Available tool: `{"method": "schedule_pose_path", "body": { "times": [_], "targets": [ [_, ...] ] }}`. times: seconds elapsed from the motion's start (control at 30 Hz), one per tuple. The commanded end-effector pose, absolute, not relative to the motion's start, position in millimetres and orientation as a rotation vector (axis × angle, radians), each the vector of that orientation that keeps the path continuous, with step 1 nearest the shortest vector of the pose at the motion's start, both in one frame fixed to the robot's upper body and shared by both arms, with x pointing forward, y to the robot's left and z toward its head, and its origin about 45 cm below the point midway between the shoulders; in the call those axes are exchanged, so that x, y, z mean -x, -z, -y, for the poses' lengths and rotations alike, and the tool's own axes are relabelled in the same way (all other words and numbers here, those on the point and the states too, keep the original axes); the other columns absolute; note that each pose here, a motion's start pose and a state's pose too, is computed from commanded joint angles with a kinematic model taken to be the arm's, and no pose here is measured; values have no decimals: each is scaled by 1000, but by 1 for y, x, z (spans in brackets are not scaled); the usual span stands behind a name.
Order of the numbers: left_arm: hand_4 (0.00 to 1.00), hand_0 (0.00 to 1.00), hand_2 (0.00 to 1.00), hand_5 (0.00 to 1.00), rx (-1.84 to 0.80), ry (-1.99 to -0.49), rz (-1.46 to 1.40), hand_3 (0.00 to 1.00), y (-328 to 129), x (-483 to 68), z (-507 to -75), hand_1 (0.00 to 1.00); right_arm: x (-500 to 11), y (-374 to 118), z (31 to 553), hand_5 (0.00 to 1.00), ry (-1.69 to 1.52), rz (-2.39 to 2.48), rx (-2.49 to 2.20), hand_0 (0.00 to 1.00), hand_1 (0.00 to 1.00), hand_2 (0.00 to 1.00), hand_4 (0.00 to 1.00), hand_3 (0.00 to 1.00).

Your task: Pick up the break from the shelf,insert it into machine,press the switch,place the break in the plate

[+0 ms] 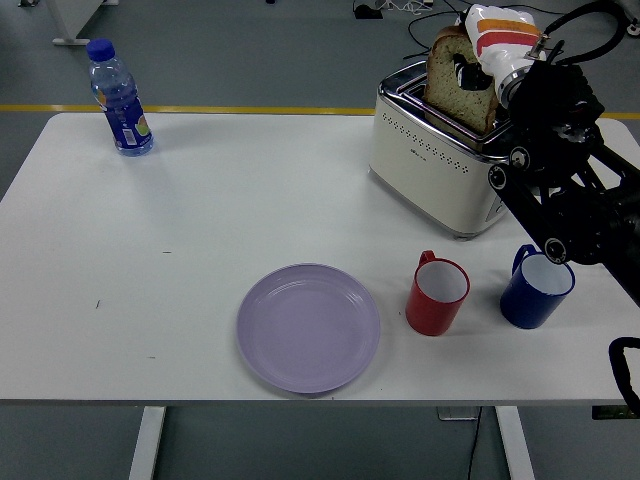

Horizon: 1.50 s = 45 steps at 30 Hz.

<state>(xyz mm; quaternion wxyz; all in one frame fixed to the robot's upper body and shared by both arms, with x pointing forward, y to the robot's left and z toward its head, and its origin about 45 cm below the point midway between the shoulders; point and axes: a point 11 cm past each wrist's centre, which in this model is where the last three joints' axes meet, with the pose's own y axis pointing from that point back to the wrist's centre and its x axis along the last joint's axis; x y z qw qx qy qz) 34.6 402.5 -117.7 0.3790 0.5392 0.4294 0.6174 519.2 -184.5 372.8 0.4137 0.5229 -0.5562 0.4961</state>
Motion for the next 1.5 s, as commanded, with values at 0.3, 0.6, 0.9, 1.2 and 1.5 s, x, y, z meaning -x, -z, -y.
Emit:
{"method": "schedule_pose_path", "body": {
  "times": [0.3,0.6,0.9,1.2,1.5],
  "targets": [
    [436,686,657,998,-1378,-1578,-1098,683,118,-35,-403,601,-521,-364,185,2,-1208,1335,-1312,292,373,465,484,533],
    [437,687,656,998,-1374,-1583,-1097,681,117,-35,-404,601,-522,-357,184,71,-1180,1267,-1339,542,566,667,646,742],
    [439,686,656,998,-1374,-1581,-1100,682,118,-34,-403,601,-521,-353,187,97,-1164,1263,-1355,849,778,936,767,998],
    [437,685,657,998,-1379,-1578,-1105,680,118,-31,-402,601,-520,-357,196,119,-1153,1287,-1349,883,819,977,793,998],
    [434,685,658,998,-1382,-1576,-1108,680,118,-30,-402,603,-518,-377,206,122,-1160,1348,-1365,883,818,977,793,998]
  ]
}}
